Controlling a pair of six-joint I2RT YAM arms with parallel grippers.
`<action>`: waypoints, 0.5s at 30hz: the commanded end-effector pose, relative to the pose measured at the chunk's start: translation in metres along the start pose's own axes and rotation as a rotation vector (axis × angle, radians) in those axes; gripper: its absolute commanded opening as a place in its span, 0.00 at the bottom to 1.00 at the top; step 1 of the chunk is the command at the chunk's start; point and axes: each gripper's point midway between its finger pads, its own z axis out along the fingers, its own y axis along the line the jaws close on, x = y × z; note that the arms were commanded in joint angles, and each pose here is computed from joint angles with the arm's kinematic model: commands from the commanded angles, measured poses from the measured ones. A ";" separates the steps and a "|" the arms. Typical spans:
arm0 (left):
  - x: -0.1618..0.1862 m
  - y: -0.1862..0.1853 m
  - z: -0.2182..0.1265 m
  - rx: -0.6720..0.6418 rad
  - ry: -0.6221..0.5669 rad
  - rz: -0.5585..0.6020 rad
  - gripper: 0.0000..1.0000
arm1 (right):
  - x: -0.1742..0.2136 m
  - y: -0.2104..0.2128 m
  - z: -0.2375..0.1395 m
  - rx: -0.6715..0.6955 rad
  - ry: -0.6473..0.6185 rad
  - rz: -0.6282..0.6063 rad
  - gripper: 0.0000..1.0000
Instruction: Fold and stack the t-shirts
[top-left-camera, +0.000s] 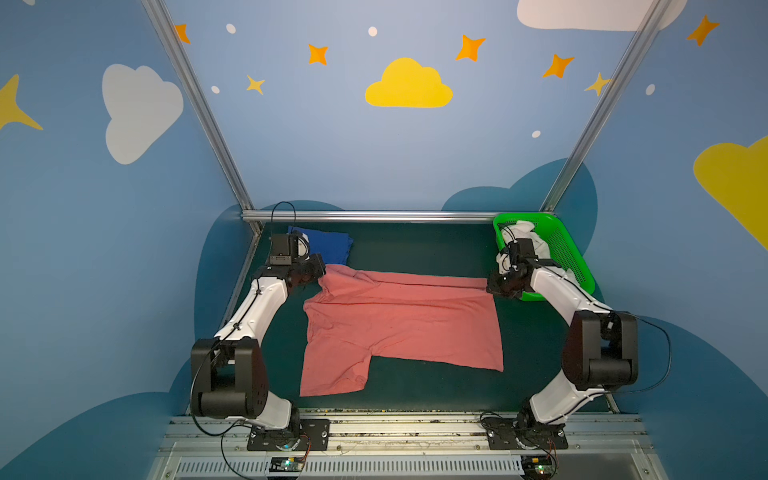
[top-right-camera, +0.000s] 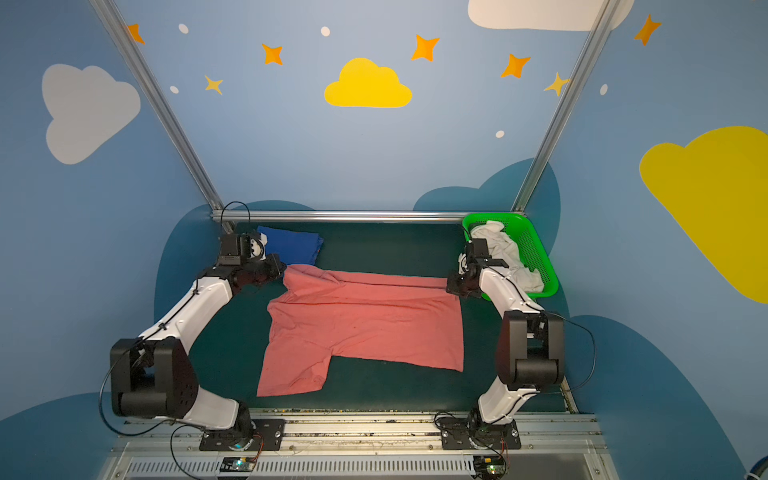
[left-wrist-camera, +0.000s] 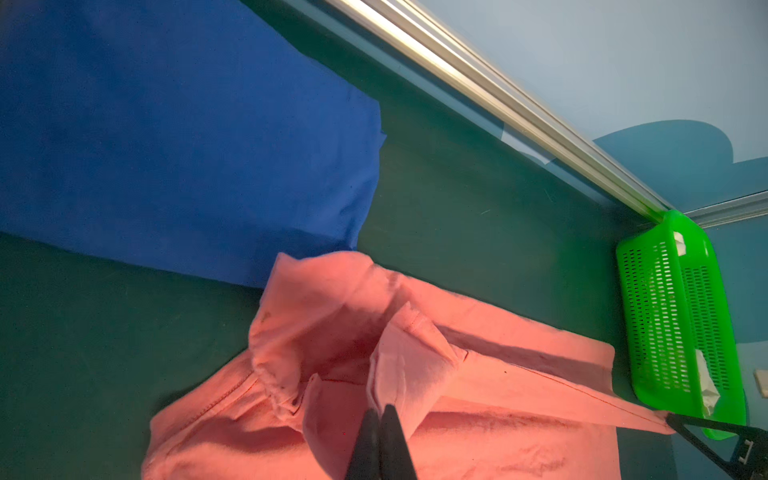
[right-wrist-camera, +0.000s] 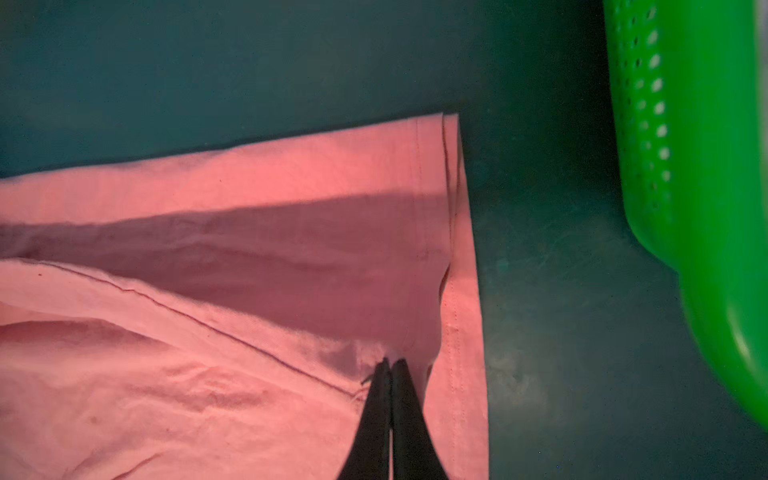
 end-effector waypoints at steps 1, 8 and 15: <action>0.002 0.007 -0.001 -0.036 -0.029 0.004 0.05 | 0.005 0.001 -0.004 0.006 -0.035 0.024 0.00; 0.027 0.029 -0.001 -0.112 -0.023 -0.030 0.05 | 0.034 -0.008 0.000 0.039 -0.007 0.051 0.00; 0.046 0.050 -0.006 -0.193 -0.045 -0.067 0.05 | 0.067 -0.025 0.013 0.107 0.070 0.097 0.00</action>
